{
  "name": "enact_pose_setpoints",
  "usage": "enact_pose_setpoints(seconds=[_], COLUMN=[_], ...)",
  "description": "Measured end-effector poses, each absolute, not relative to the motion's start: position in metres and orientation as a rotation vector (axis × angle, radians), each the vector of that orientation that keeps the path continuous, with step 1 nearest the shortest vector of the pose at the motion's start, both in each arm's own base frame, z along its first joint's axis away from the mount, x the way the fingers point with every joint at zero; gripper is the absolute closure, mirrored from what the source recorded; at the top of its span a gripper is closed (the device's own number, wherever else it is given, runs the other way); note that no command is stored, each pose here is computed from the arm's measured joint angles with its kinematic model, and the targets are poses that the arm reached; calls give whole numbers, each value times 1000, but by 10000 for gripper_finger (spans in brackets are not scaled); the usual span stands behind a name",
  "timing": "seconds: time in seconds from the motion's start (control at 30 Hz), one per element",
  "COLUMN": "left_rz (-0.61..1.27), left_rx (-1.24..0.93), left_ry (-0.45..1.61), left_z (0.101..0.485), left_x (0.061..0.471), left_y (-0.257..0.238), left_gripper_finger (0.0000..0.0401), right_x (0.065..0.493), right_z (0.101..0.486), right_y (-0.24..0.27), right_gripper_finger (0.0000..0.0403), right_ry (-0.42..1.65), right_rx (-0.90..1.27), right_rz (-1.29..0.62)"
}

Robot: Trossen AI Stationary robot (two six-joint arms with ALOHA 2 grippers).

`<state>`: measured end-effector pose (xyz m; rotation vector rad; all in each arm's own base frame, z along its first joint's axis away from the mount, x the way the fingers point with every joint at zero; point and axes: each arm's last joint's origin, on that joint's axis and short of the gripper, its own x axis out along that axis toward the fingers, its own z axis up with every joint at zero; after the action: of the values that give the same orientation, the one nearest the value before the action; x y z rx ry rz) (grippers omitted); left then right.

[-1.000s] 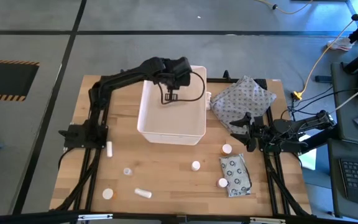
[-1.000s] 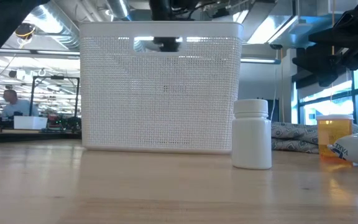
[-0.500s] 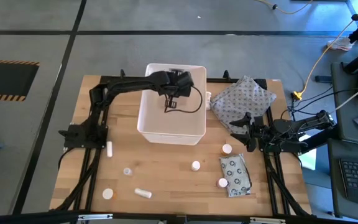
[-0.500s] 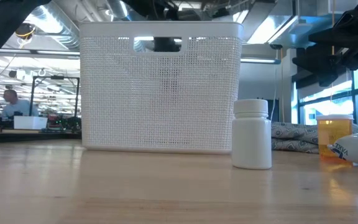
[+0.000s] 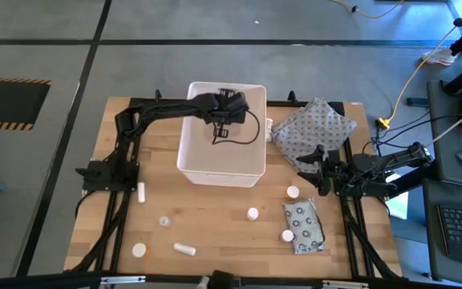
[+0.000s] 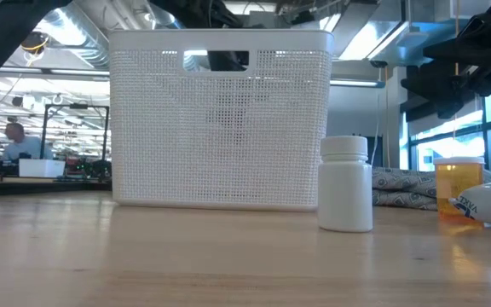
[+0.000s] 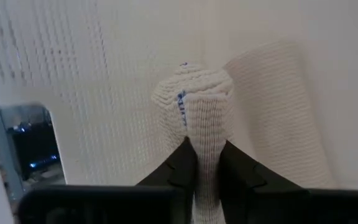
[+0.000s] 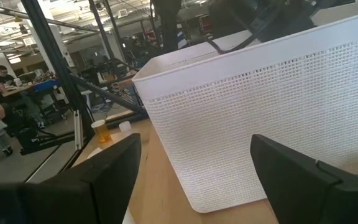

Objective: Pick & place medical supplies in basket/bin
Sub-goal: Put the white bandage into the white bin, then put the top orange pill bottle into the white bin

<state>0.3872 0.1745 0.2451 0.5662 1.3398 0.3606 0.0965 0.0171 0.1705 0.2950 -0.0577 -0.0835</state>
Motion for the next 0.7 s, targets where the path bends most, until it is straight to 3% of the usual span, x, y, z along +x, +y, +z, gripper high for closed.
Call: enact_pose_setpoints(seconds=[0.3,0.7], left_rz=[378,403], left_rx=[544,648], left_ry=[1339,1391], left_z=[245,247], left_x=[386,386], left_y=[177,175], left_gripper_finger=[275,248], right_x=[96,97], right_z=[171,170], right_y=[17,17], right_gripper_finger=[98,98], right_ry=[-58,-57], right_rx=[295,295], right_rz=[-83,-84])
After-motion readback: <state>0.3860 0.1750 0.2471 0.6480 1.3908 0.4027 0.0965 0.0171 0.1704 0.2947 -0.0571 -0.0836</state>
